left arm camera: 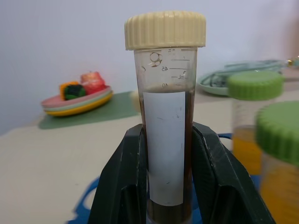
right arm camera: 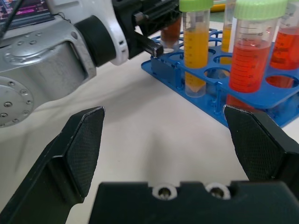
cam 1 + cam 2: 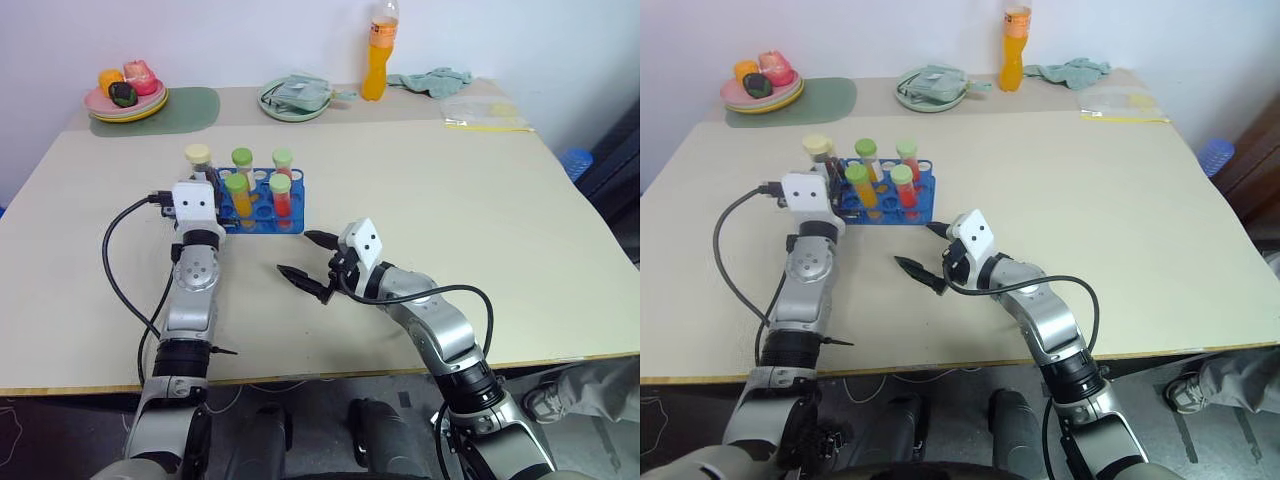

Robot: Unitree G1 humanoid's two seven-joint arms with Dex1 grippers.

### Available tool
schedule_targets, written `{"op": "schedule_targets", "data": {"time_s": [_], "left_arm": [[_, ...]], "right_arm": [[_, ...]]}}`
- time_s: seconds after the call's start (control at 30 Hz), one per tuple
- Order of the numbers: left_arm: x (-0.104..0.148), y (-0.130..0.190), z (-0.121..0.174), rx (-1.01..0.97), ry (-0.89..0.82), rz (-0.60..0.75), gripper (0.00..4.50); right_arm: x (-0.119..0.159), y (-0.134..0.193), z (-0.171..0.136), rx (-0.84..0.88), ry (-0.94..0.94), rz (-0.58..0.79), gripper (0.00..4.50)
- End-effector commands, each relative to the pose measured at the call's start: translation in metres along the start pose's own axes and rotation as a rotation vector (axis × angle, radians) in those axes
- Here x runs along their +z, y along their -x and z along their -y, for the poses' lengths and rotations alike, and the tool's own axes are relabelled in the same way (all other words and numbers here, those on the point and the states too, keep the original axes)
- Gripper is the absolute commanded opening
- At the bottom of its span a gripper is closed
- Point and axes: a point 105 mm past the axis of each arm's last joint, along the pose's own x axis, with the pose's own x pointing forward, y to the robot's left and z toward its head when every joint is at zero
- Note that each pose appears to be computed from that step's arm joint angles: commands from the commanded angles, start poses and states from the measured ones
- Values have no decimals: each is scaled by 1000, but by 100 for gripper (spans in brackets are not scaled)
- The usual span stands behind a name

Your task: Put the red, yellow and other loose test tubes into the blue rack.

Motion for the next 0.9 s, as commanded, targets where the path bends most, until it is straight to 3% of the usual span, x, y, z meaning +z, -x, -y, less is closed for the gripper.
{"op": "schedule_targets", "data": {"time_s": [0.03, 0.37, 0.73, 0.9], "left_arm": [[4, -4, 4, -11, 0, 5, 73], [0, 1, -15, 75, -97, -37, 73], [-11, 6, -4, 28, 64, -96, 73], [-14, 4, -1, 17, 49, -96, 73]], "right_arm": [[15, 0, -4, 10, 23, 59, 450], [15, -1, -4, 19, 22, 58, 450], [14, -2, -5, 30, 18, 57, 450], [14, -2, -4, 27, 20, 56, 450]]}}
